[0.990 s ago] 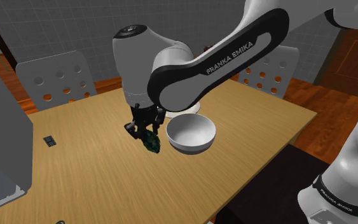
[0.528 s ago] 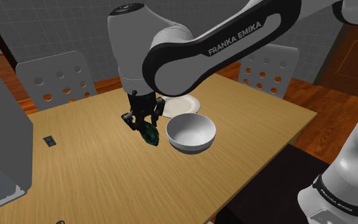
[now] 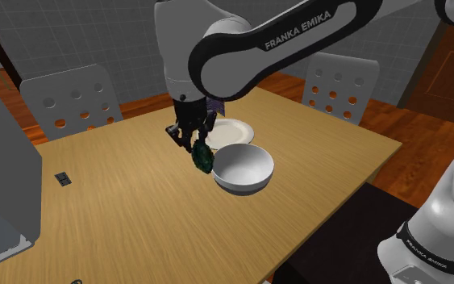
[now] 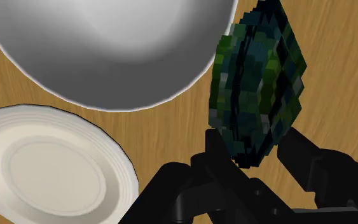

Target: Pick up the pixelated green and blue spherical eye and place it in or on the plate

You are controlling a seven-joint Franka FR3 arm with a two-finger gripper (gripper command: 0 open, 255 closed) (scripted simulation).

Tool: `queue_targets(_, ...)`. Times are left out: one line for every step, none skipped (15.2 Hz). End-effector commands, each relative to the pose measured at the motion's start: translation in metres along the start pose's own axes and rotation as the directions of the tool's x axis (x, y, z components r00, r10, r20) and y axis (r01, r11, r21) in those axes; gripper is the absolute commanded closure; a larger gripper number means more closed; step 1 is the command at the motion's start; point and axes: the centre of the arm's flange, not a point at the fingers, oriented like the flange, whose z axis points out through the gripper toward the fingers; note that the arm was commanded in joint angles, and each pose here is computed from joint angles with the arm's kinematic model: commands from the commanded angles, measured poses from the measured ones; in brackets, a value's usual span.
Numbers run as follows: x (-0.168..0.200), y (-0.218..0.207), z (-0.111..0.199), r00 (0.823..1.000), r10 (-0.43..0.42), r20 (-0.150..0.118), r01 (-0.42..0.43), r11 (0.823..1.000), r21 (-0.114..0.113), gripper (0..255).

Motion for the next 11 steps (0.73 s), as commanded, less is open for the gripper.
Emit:
queue_targets(0.013, 0.025, 0.002, 1.0, -0.001, 0.0, 0.001, 1.0, 0.0, 255)
queue_targets(0.019, 0.036, 0.003, 1.0, -0.001, 0.0, 0.001, 1.0, 0.0, 255)
queue_targets(0.025, 0.047, 0.004, 1.0, -0.001, 0.0, 0.001, 1.0, 0.0, 255)
queue_targets(0.032, 0.059, 0.006, 1.0, -0.001, 0.0, 0.001, 1.0, 0.0, 255)
queue_targets(0.038, 0.07, 0.007, 1.0, -0.001, 0.0, 0.001, 1.0, 0.0, 255)
queue_targets(0.045, 0.082, 0.008, 1.0, -0.001, 0.0, 0.001, 1.0, 0.0, 255)
queue_targets(0.051, 0.093, 0.01, 1.0, -0.001, 0.0, 0.001, 1.0, 0.0, 255)
queue_targets(0.058, 0.105, 0.011, 1.0, -0.001, 0.0, 0.001, 1.0, 0.0, 255)
queue_targets(0.064, 0.116, 0.012, 1.0, -0.001, 0.0, 0.001, 1.0, 0.0, 255)
queue_targets(0.07, 0.128, 0.014, 1.0, -0.001, 0.0, 0.001, 1.0, 0.0, 255)
queue_targets(0.077, 0.139, 0.015, 1.0, -0.001, 0.0, 0.001, 1.0, 0.0, 255)
